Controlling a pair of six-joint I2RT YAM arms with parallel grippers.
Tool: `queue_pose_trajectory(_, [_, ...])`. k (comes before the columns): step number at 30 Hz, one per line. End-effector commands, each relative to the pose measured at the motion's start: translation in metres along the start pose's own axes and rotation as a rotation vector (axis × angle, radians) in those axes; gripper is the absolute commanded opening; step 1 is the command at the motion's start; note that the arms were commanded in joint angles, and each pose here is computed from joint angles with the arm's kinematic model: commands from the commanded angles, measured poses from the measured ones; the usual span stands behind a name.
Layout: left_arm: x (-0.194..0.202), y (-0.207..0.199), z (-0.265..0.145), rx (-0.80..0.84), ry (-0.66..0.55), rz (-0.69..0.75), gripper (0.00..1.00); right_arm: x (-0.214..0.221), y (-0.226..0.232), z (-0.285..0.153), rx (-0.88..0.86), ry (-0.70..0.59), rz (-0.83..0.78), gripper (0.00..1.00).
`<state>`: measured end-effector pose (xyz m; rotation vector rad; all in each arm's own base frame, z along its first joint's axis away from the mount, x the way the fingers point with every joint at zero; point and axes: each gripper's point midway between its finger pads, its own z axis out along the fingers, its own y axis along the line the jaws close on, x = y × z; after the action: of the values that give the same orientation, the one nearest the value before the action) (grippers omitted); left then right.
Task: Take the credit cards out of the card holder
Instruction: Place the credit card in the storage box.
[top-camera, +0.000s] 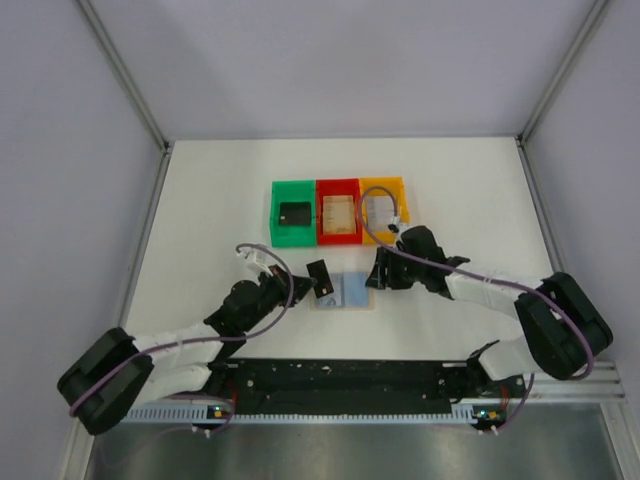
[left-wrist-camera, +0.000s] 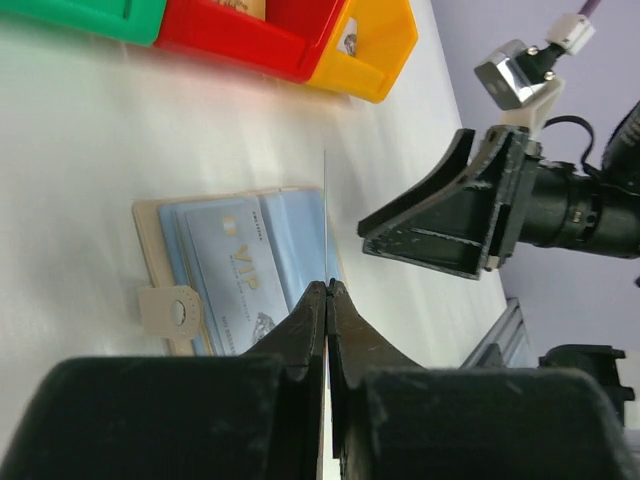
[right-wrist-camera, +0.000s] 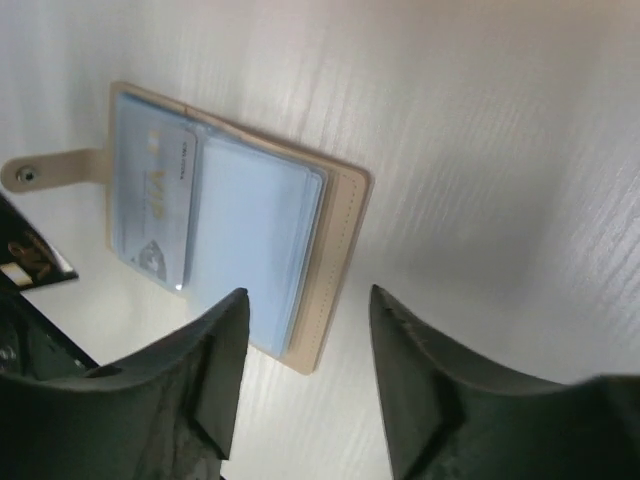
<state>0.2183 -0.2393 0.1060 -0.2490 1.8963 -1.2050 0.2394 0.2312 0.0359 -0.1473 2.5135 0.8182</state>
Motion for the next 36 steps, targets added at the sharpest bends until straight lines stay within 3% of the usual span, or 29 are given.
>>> queue_pose_trajectory(1, [-0.012, 0.005, -0.006, -0.076, 0.010, 0.181, 0.00, -0.028, 0.025, -0.030, -0.036, -0.084, -0.152, 0.60])
queue_pose_trajectory(3, [-0.017, -0.007, -0.009, -0.045, 0.025, 0.244, 0.00, -0.035, 0.047, -0.043, -0.134, -0.111, -0.211, 0.69])
queue_pose_trajectory(8, [-0.016, -0.043, -0.019, 0.092, 0.097, 0.353, 0.00, -0.050, 0.109, -0.079, -0.418, -0.182, -0.372, 0.80])
queue_pose_trajectory(16, [-0.011, -0.105, -0.033, 0.361, 0.190, 0.485, 0.00, -0.053, 0.157, -0.103, -0.673, -0.145, -0.564, 0.80])
queue_pose_trajectory(23, [-0.009, -0.135, -0.044, 0.498, 0.231, 0.541, 0.00, -0.037, 0.176, -0.114, -0.804, -0.070, -0.688, 0.80])
queue_pose_trajectory(27, [-0.009, -0.140, -0.044, 0.516, 0.252, 0.563, 0.00, -0.023, 0.184, -0.120, -0.897, -0.021, -0.735, 0.60])
queue_pose_trajectory(31, [-0.009, -0.142, -0.044, 0.523, 0.264, 0.581, 0.00, -0.021, 0.185, -0.119, -0.907, -0.012, -0.743, 0.32])
queue_pose_trajectory(34, [-0.012, -0.143, -0.043, 0.512, 0.258, 0.593, 0.00, -0.022, 0.187, -0.120, -0.908, -0.021, -0.748, 0.00])
queue_pose_trajectory(36, [-0.017, -0.143, -0.043, 0.494, 0.233, 0.594, 0.11, -0.026, 0.188, -0.120, -0.895, -0.052, -0.753, 0.00])
